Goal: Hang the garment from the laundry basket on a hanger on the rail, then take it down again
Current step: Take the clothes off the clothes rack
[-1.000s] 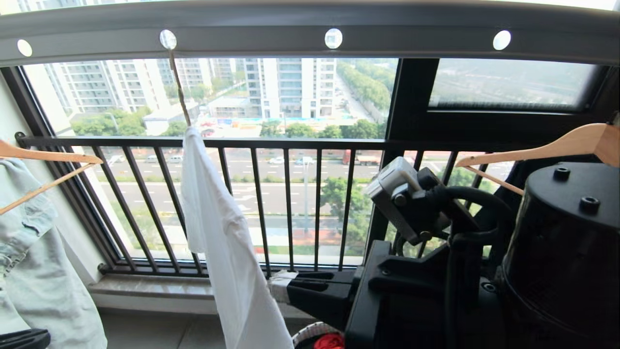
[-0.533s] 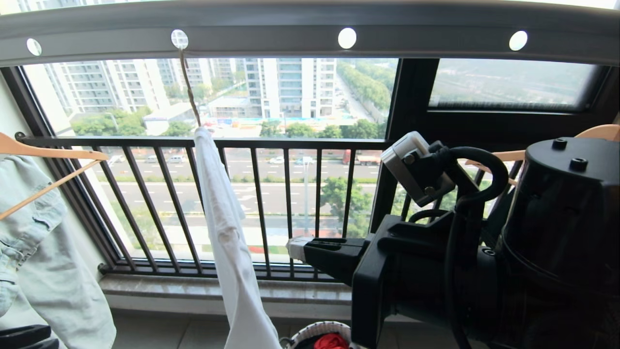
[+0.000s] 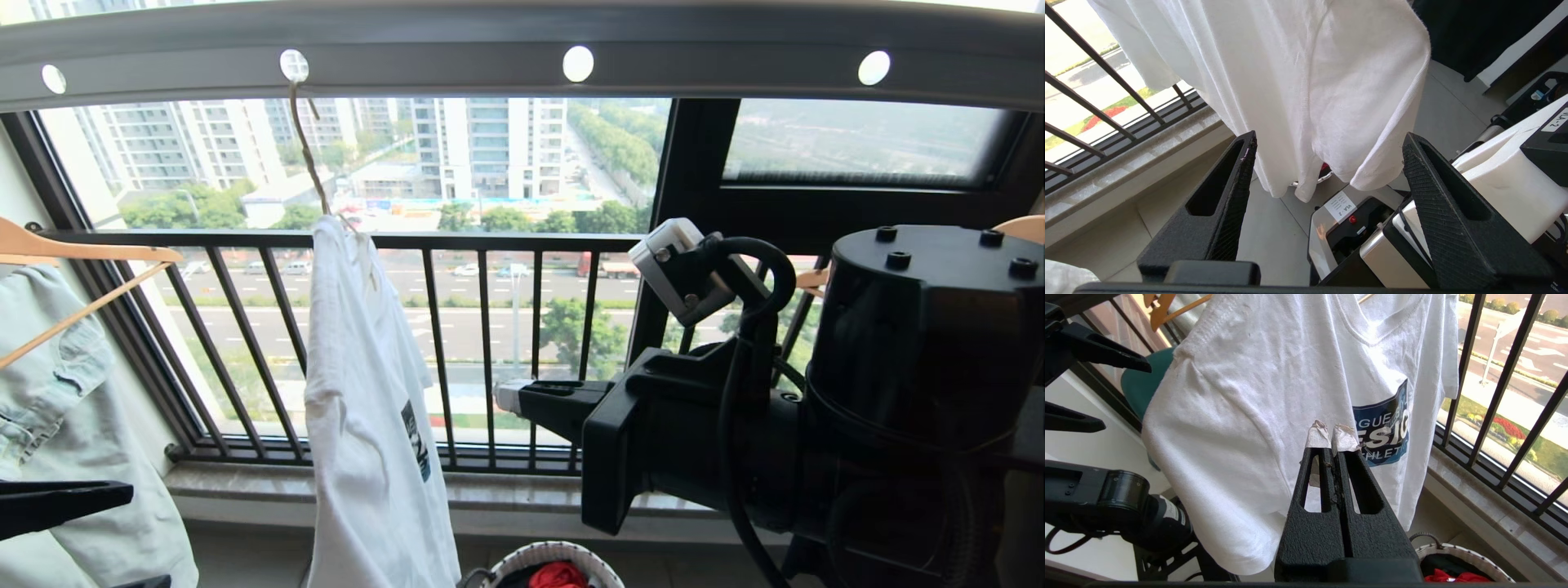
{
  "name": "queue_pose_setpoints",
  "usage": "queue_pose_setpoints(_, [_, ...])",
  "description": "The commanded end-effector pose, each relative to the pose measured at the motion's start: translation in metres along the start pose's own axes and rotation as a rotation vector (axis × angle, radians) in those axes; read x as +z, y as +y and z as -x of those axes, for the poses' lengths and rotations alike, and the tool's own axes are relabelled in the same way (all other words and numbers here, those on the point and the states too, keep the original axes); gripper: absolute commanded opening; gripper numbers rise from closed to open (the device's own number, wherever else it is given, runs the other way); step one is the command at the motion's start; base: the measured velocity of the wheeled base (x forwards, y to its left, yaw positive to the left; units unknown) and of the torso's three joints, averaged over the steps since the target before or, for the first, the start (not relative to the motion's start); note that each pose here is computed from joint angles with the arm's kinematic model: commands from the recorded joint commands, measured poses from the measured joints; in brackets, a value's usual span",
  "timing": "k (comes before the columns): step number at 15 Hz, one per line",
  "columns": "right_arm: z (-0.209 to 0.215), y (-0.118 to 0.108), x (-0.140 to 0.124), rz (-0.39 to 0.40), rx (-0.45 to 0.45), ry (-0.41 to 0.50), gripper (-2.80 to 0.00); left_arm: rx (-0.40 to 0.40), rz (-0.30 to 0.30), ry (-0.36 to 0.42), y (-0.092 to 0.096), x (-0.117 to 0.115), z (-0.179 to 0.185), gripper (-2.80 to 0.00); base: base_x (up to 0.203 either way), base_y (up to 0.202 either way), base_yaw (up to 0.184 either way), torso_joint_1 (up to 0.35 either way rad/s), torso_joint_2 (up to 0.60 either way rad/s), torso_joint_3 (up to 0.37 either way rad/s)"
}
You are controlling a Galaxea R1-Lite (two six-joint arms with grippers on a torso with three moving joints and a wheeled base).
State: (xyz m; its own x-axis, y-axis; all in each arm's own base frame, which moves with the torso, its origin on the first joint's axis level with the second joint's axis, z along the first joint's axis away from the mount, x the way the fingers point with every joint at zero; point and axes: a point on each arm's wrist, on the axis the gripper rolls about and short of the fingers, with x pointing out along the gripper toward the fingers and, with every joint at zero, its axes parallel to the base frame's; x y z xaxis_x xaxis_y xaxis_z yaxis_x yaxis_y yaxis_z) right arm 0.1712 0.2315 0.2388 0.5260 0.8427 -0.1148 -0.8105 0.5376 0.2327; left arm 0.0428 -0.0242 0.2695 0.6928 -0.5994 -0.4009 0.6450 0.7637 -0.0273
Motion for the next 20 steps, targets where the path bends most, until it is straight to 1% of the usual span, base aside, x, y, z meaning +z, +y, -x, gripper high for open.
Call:
queue_pose_setpoints(1, [-0.007,-0.012,-0.001,-0.008,-0.035,0.002,-2.80,-0.056,-0.022,0.038,0.000,0.004,-0.010,0.00,0.000,0.000,0.000,0.000,0.00,0.000])
queue_pose_setpoints(4, [-0.012,-0.019,-0.002,-0.013,-0.054,0.010,-2.80,-0.093,-0.054,0.075,0.002,0.007,-0.022,0.00,0.000,0.000,0.000,0.000,0.00,0.000])
queue_pose_setpoints(6, [-0.017,-0.022,-0.006,-0.015,-0.065,0.026,-2.80,-0.104,-0.057,0.138,0.006,0.009,-0.040,0.00,0.000,0.000,0.000,0.000,0.00,0.000])
queue_pose_setpoints(7, [-0.019,-0.024,-0.006,-0.017,-0.069,0.024,-2.80,-0.112,-0.066,0.154,0.005,0.010,-0.045,0.00,0.000,0.000,0.000,0.000,0.00,0.000])
queue_pose_setpoints(9, [-0.022,-0.028,-0.007,-0.020,-0.081,0.028,-2.80,-0.117,-0.079,0.148,0.004,0.010,-0.044,0.00,0.000,0.000,0.000,0.000,0.00,0.000])
queue_pose_setpoints(10, [-0.024,-0.029,-0.008,-0.022,-0.083,0.034,-2.80,-0.096,-0.086,0.156,0.003,0.009,-0.045,0.00,0.000,0.000,0.000,0.000,0.00,0.000])
queue_pose_setpoints(13, [-0.027,-0.032,-0.011,-0.024,-0.091,0.043,-2.80,0.039,-0.109,0.210,0.005,0.001,-0.052,0.00,0.000,0.000,0.000,0.000,0.00,0.000])
queue_pose_setpoints(15, [-0.027,-0.034,-0.011,-0.025,-0.096,0.043,-2.80,0.127,-0.121,0.224,0.005,-0.009,-0.048,0.00,0.000,0.000,0.000,0.000,0.00,0.000])
queue_pose_setpoints(18, [-0.031,-0.036,-0.014,-0.027,-0.099,0.055,-2.80,0.211,-0.130,0.242,0.005,-0.032,-0.039,0.00,0.000,0.000,0.000,0.000,0.00,0.000])
queue_pose_setpoints(19, [-0.032,-0.036,-0.016,-0.028,-0.101,0.061,-2.80,0.231,-0.132,0.234,0.006,-0.039,-0.042,0.00,0.000,0.000,0.000,0.000,0.00,0.000])
queue_pose_setpoints(20, [-0.032,-0.037,-0.016,-0.028,-0.101,0.063,-2.80,0.252,-0.134,0.197,0.007,-0.045,-0.049,0.00,0.000,0.000,0.000,0.000,0.00,0.000])
